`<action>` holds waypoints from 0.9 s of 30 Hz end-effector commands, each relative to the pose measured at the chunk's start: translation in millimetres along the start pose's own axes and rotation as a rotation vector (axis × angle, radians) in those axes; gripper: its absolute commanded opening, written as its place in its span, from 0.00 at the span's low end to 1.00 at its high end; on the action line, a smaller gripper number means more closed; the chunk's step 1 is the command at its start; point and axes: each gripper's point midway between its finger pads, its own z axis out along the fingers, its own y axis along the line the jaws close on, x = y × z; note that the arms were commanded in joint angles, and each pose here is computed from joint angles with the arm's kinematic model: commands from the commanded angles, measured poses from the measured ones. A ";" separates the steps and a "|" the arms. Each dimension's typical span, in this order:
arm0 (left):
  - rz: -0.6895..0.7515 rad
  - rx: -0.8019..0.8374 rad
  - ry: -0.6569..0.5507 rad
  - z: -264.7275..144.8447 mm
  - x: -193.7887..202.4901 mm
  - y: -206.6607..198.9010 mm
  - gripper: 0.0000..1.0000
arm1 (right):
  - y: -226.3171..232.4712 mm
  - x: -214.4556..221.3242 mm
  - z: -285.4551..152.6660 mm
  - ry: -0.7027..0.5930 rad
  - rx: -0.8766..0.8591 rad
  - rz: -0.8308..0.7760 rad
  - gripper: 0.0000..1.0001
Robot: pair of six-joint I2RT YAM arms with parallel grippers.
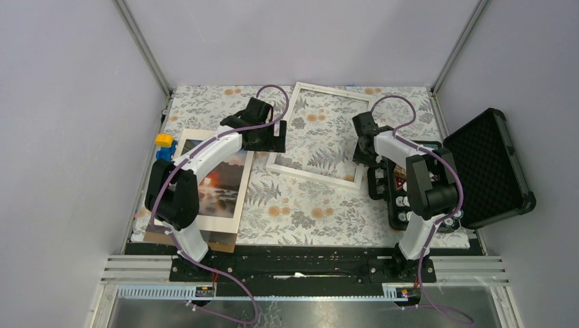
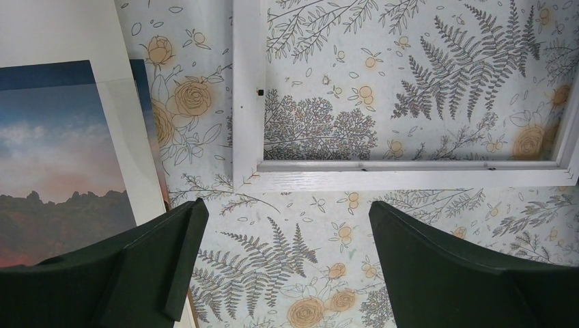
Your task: Put the photo into the frame
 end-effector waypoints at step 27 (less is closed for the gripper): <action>-0.162 0.050 0.120 79.6 21.0 30.8 0.99 | 16.8 -19.6 -49.3 0.076 -0.388 -0.036 0.33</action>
